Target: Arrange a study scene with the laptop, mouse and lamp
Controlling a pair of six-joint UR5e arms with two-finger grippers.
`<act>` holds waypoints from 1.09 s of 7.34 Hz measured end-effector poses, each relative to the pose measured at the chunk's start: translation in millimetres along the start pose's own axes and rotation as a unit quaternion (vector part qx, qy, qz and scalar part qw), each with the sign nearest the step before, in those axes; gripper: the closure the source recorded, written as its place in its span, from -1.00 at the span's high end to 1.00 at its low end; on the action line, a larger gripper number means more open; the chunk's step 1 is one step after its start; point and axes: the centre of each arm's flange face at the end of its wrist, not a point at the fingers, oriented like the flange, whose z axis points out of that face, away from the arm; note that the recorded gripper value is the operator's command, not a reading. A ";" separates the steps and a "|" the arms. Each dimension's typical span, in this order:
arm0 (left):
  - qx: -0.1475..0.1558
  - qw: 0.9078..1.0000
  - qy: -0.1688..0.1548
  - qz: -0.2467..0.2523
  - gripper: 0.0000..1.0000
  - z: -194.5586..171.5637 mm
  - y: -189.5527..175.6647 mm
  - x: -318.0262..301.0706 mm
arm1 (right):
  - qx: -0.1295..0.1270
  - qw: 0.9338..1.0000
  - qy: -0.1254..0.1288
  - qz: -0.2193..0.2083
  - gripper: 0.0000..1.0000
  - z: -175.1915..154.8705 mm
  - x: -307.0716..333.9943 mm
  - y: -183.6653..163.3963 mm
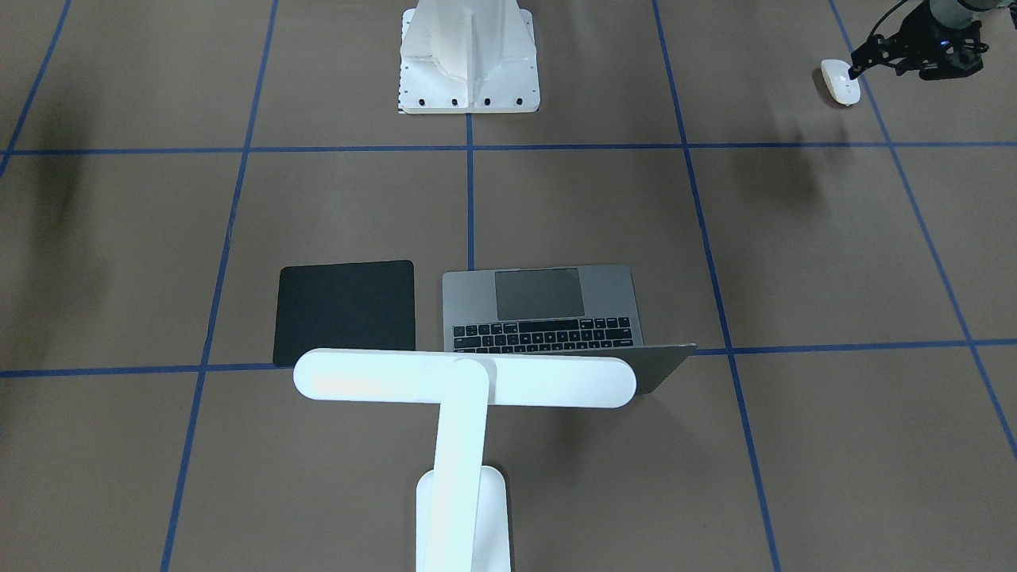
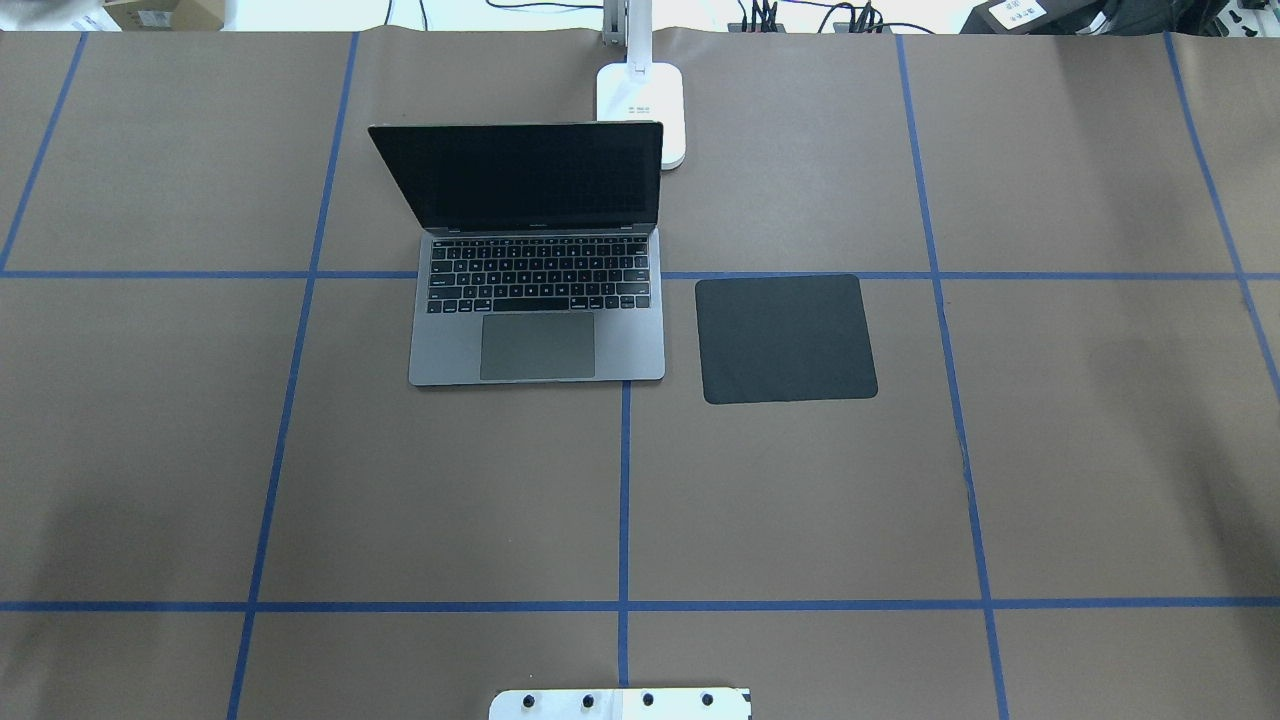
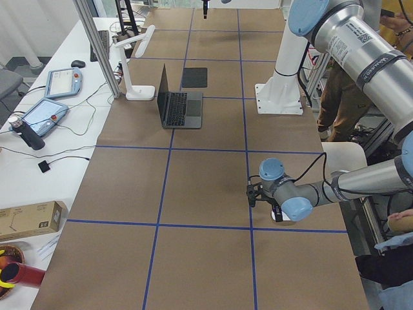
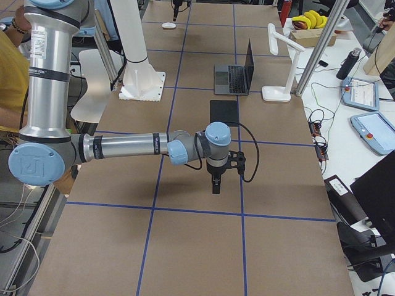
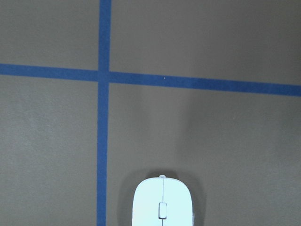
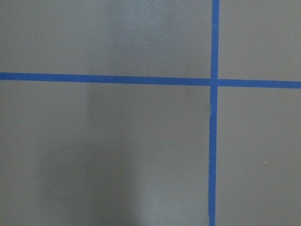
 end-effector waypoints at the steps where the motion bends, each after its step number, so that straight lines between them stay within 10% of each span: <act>1: -0.013 1.000 -0.004 0.009 1.00 13.4 -1.8 4.6 | 0.000 1.000 0.000 0.000 1.00 -0.1 0.1 -0.1; 8: -0.069 0.997 -0.032 0.026 1.00 50.2 12.5 4.0 | 0.002 1.000 0.001 -0.001 1.00 -1.1 -0.4 -0.4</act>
